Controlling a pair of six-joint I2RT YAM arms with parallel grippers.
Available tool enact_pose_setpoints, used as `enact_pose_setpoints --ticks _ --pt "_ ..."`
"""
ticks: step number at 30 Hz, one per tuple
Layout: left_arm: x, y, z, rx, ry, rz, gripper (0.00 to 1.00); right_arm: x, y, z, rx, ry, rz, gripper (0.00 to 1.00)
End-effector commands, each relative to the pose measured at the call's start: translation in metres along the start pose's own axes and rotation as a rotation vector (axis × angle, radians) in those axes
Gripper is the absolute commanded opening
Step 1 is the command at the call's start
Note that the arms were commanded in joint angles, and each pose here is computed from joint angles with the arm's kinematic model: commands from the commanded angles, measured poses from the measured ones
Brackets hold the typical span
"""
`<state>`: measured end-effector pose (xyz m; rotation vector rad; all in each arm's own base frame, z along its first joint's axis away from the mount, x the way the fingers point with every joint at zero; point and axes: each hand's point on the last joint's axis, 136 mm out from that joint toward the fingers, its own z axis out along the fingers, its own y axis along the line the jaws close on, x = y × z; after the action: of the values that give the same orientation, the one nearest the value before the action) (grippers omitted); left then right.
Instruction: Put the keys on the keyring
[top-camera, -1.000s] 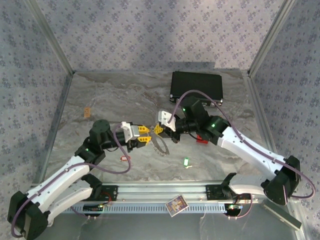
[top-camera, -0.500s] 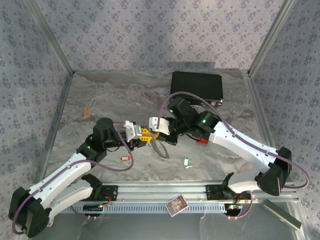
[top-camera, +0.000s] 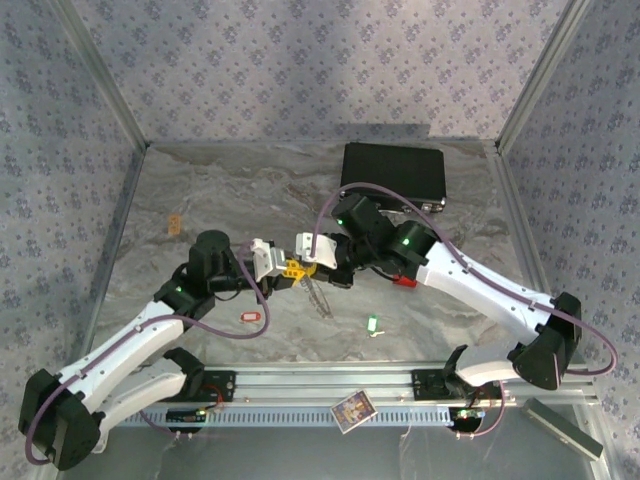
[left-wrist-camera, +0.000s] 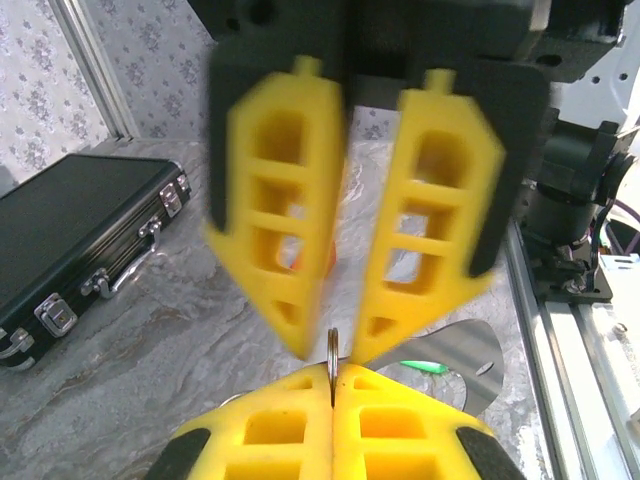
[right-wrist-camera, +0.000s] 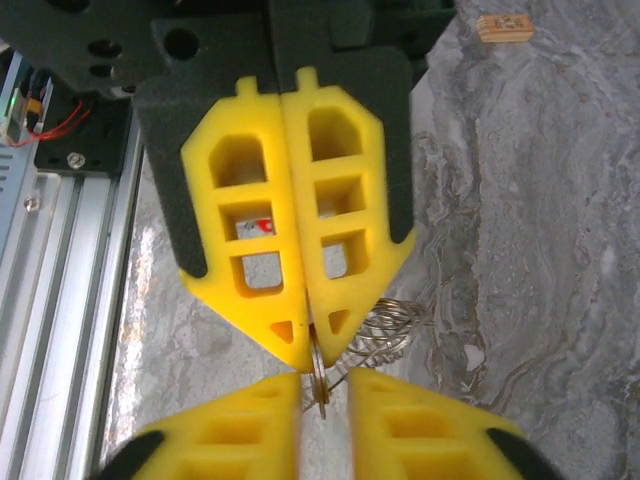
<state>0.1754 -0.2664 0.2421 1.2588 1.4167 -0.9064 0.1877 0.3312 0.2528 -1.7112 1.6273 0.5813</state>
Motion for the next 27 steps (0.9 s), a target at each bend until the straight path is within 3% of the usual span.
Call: enact_pose_setpoints --ticks 1,8,17,25,27 --pt "-0.015 0.008 -0.003 -0.056 -0.049 0.043 0.00 -0.008 -0.010 -0.020 0.072 -0.086 0.070 0.38" --pt "-0.014 0.032 -0.004 -0.200 -0.089 0.018 0.00 0.035 -0.011 -0.019 0.199 -0.069 0.226 0.46" --pt "-0.011 0.035 -0.001 -0.219 -0.074 0.016 0.00 0.043 -0.011 0.010 0.246 -0.127 0.345 0.46" --pt "-0.012 0.038 0.000 -0.248 -0.069 0.022 0.00 0.050 -0.025 0.020 0.340 -0.082 0.335 0.30" --pt "-0.011 0.040 0.001 -0.256 -0.065 0.022 0.00 0.049 -0.024 0.022 0.337 -0.078 0.325 0.20"
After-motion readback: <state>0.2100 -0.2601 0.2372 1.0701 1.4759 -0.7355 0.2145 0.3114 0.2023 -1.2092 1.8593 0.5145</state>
